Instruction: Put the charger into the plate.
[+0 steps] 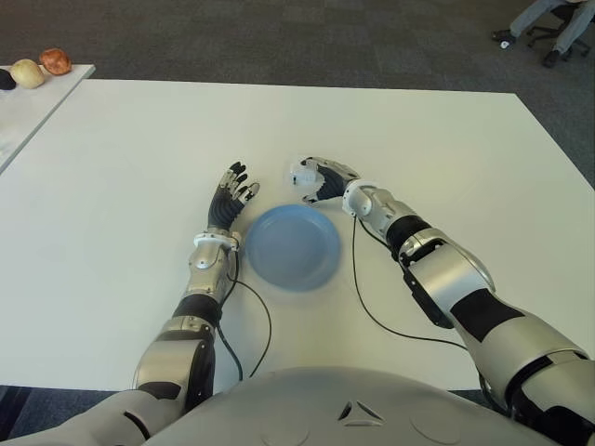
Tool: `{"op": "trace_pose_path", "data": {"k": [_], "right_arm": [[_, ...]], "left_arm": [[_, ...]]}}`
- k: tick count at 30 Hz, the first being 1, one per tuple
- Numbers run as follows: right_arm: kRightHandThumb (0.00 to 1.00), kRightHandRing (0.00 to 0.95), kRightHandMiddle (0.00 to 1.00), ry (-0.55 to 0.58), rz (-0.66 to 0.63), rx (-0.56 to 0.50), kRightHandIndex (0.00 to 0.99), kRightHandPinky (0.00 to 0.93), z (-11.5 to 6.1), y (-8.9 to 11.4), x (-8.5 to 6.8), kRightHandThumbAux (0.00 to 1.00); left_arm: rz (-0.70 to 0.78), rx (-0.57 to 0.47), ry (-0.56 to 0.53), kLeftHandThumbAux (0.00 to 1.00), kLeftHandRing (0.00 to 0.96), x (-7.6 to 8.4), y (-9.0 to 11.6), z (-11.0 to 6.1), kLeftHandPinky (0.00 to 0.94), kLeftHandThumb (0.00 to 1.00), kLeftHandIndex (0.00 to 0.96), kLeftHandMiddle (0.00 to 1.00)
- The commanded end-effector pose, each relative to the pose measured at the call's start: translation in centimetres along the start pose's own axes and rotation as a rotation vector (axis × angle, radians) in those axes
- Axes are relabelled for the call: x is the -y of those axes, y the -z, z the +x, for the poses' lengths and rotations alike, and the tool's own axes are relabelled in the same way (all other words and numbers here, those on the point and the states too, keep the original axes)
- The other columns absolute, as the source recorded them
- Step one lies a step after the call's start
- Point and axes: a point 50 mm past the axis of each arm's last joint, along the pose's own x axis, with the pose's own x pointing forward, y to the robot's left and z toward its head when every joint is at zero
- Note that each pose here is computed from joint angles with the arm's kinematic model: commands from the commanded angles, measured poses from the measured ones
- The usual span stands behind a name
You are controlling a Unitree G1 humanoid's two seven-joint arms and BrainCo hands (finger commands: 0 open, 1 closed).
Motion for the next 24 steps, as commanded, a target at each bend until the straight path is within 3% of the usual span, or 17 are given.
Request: {"op": "trace_pose_path", "data": {"k": [1, 12, 17, 24], "right_arm": [[0.000, 0.109, 0.083, -0.097, -0.045, -0.076, 0.004, 0.167, -1.0, 2.6, -0.9, 0.687], [0.000, 0.114, 0.089, -0.115, -0.139, -0.145, 0.000, 0.147, -1.9, 5.0, 1.0, 0.675], [0.000, 0.124, 0.089, -0.123, -0.182, -0.154, 0.000, 0.201, -2.5, 6.0, 1.4, 0.686], [0.000, 0.111, 0.096, -0.150, -0.363, -0.111, 0.000, 0.135, -4.0, 7.8, 2.4, 0.730]], "left_arm": [[-0.011, -0.178, -0.021, 0.623, 0.089, -0.2, 3.5, -2.3, 0.111, 0.000, 0.040, 0.089], [-0.011, -0.182, -0.028, 0.625, 0.081, -0.3, 3.6, -2.4, 0.104, 0.000, 0.036, 0.084], [-0.011, -0.184, -0.028, 0.628, 0.079, -0.3, 3.6, -2.4, 0.101, 0.000, 0.036, 0.083], [-0.009, -0.184, -0.028, 0.623, 0.077, -0.4, 3.6, -2.4, 0.095, 0.000, 0.033, 0.081]]}}
